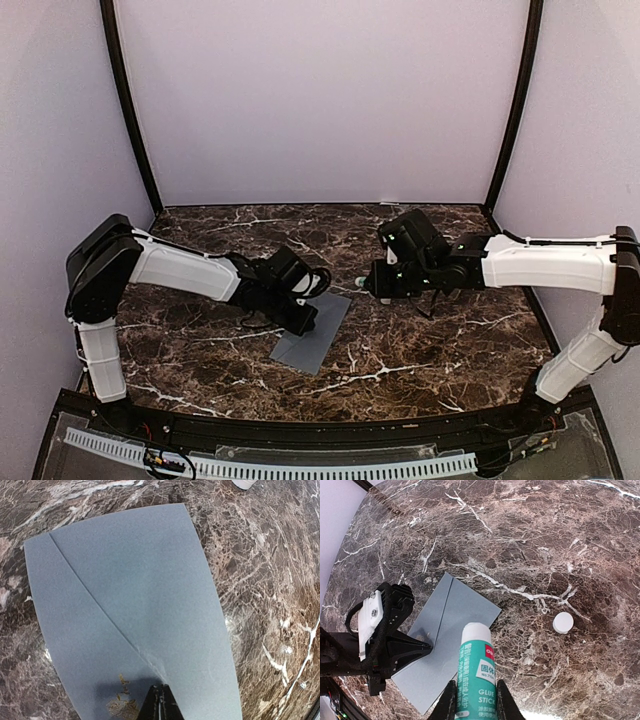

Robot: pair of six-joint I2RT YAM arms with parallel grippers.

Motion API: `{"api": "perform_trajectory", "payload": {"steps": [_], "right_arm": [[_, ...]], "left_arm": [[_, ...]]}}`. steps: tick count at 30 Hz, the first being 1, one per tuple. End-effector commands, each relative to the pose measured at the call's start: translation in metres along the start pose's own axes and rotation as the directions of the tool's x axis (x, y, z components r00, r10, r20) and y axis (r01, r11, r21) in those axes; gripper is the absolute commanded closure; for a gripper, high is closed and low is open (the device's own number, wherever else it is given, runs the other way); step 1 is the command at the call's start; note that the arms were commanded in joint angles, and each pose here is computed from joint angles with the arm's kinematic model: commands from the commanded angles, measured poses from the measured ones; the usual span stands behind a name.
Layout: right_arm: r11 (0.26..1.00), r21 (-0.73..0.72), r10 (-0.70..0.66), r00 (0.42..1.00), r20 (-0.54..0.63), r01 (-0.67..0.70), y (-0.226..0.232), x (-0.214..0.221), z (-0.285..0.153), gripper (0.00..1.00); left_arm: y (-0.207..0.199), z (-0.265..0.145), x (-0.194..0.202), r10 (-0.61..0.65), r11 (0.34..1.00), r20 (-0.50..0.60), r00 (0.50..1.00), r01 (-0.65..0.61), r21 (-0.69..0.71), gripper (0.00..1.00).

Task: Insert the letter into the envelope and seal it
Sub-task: Seal the envelope flap on the envelope.

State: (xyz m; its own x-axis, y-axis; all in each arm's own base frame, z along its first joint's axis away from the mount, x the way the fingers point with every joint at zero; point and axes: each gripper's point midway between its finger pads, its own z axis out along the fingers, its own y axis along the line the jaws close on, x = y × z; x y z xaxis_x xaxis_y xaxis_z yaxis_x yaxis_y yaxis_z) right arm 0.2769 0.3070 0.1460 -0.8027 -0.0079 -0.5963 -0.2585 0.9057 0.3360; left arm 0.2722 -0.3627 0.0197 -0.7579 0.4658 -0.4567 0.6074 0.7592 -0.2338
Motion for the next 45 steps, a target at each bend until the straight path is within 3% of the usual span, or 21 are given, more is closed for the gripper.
{"api": "perform_trajectory", "payload": {"steps": [1, 11, 27, 39, 45], "right_arm": [[1.000, -0.023, 0.021, 0.999, 0.047, -0.020, 0.002, -0.011, -0.007, 0.96], [1.000, -0.015, 0.022, 0.998, 0.058, -0.021, 0.000, -0.013, -0.009, 0.96], [1.000, -0.015, 0.029, 0.997, 0.075, -0.028, -0.002, -0.015, -0.014, 0.95], [0.999, -0.021, 0.029, 0.997, 0.068, -0.028, 0.001, -0.015, -0.011, 0.95], [0.999, -0.020, 0.030, 0.997, 0.067, -0.029, 0.000, -0.014, -0.011, 0.95]], "left_arm": [[0.035, 0.018, 0.067, -0.019, 0.990, -0.233, 0.972, -0.015, -0.141, 0.96], [0.053, 0.016, 0.070, 0.013, 0.969, -0.276, 0.961, -0.080, -0.235, 0.96], [0.025, -0.045, -0.032, 0.071, 0.970, -0.043, 0.997, -0.079, -0.230, 0.95], [-0.001, -0.014, -0.029, 0.027, 0.998, -0.037, 0.999, -0.029, -0.054, 0.95], [0.013, 0.008, 0.009, -0.007, 0.997, -0.124, 0.992, -0.003, -0.080, 0.96]]}}
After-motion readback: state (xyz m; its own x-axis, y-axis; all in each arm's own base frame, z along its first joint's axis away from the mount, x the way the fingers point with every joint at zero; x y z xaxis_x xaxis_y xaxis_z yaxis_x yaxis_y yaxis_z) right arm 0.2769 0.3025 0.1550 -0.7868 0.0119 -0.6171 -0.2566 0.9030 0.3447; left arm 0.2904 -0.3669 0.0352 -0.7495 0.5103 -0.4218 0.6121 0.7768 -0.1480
